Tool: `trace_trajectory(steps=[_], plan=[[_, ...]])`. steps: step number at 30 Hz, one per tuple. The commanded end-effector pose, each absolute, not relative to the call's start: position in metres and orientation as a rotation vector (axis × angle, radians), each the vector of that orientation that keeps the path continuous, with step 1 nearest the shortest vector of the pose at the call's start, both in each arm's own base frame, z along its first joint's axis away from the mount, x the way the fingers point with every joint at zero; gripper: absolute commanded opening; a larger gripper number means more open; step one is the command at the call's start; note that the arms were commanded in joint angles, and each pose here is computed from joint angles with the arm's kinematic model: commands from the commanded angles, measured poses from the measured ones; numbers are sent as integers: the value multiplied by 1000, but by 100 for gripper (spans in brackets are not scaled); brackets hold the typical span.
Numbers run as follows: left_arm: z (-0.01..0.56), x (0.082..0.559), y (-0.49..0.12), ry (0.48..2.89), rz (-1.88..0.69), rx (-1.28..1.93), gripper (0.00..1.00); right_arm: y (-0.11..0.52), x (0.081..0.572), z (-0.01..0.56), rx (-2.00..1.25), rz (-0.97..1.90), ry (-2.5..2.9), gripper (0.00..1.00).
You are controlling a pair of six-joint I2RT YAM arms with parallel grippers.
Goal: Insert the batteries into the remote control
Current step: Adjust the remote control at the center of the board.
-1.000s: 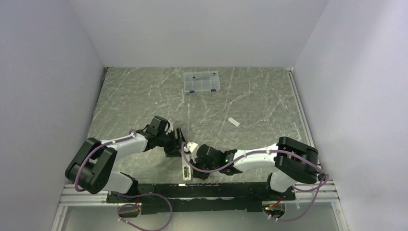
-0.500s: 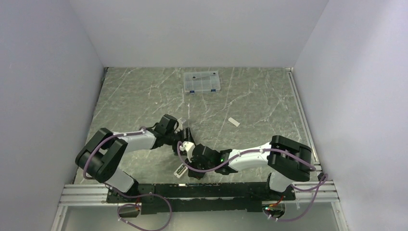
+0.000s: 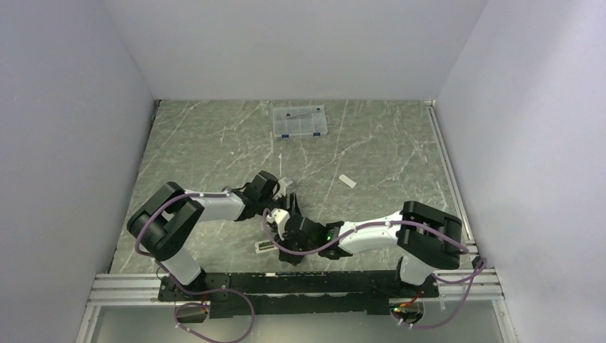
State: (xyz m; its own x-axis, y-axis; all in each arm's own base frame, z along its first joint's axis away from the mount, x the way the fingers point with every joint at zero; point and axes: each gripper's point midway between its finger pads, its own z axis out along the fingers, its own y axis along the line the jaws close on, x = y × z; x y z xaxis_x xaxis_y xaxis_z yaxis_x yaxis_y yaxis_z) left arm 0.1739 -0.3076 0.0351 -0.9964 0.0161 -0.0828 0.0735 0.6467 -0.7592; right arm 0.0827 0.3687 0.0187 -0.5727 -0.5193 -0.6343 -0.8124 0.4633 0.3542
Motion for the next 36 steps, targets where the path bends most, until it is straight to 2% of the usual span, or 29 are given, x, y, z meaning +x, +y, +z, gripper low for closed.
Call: trace_trajectory(steps=[1, 12, 22, 29, 36], plan=[[15, 169, -298, 2854, -1157, 82, 66, 376, 91, 40, -1087, 893, 2223, 2], [79, 195, -293, 2719, -1043, 142, 68, 365, 93, 85, -1067, 930, 2098, 10], [124, 197, -243, 2591, -806, 54, 72, 351, 111, 99, -1004, 813, 2082, 12], [132, 180, -203, 2569, -678, -75, 69, 347, 123, 100, -936, 753, 2116, 14], [118, 154, -176, 2620, -632, -265, 60, 351, 133, 104, -900, 737, 2144, 16]])
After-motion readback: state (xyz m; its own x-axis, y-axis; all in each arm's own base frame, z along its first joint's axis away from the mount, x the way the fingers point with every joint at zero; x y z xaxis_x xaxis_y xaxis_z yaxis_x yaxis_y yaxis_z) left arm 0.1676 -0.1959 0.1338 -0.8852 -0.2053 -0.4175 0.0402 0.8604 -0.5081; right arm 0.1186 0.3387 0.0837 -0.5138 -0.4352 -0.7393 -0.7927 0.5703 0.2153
